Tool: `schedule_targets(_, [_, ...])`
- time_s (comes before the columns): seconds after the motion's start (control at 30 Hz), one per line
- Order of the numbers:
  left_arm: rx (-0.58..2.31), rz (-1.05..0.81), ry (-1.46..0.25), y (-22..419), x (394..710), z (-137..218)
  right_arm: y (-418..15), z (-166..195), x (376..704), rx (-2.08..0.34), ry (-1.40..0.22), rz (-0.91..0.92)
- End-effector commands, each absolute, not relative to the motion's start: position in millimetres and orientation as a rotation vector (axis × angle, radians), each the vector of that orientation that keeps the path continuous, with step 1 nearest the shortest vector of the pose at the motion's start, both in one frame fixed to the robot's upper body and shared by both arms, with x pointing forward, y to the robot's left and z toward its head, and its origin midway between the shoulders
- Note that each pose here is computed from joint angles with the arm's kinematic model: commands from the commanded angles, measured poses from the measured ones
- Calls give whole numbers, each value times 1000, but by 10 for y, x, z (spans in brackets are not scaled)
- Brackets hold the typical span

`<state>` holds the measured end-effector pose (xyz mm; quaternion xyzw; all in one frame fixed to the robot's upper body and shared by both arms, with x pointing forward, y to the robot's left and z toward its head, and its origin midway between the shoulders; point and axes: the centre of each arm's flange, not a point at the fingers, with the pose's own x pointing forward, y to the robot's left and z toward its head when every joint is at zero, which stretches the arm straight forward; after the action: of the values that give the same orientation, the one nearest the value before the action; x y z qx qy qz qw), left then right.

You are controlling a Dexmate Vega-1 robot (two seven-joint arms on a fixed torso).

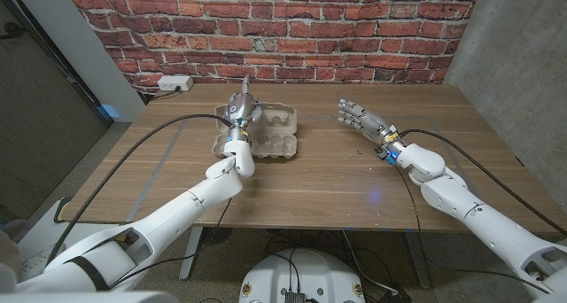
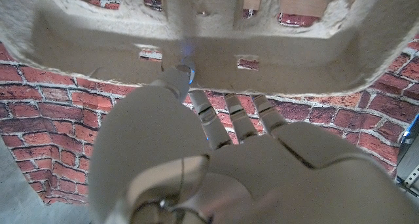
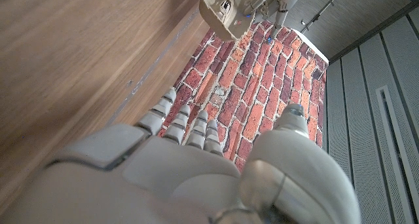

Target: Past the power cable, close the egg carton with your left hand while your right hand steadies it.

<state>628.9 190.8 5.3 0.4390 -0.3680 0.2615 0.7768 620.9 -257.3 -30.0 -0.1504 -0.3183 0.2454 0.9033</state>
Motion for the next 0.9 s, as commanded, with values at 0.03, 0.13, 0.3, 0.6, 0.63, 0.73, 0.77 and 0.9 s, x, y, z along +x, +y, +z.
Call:
schedule_targets(0.03, [926,579,-857,1924,6255,-63,-2504,-313,6204,-337,-632,513])
schedule_targets(0.13, [927,588,-850,1936,6275,-54,-2492,-308,6203,-342,-624,514])
schedule_targets(0.3, [923,590,-863,1949,6311,-58,-2471,-313,6193,-356,-613,515])
schedule_targets(0.6, [896,597,-925,1931,6270,-140,-2470,-303,6177,-378,-604,511])
schedule_targets(0.63, [895,600,-925,1934,6266,-144,-2469,-297,6173,-388,-602,510])
schedule_targets(0.73, [894,607,-921,1952,6264,-153,-2455,-287,6156,-417,-599,504])
schedule_targets(0.77, [895,608,-919,1958,6267,-156,-2447,-287,6151,-426,-597,504])
schedule_targets(0.9, [891,614,-916,1976,6282,-152,-2414,-310,6137,-440,-585,516])
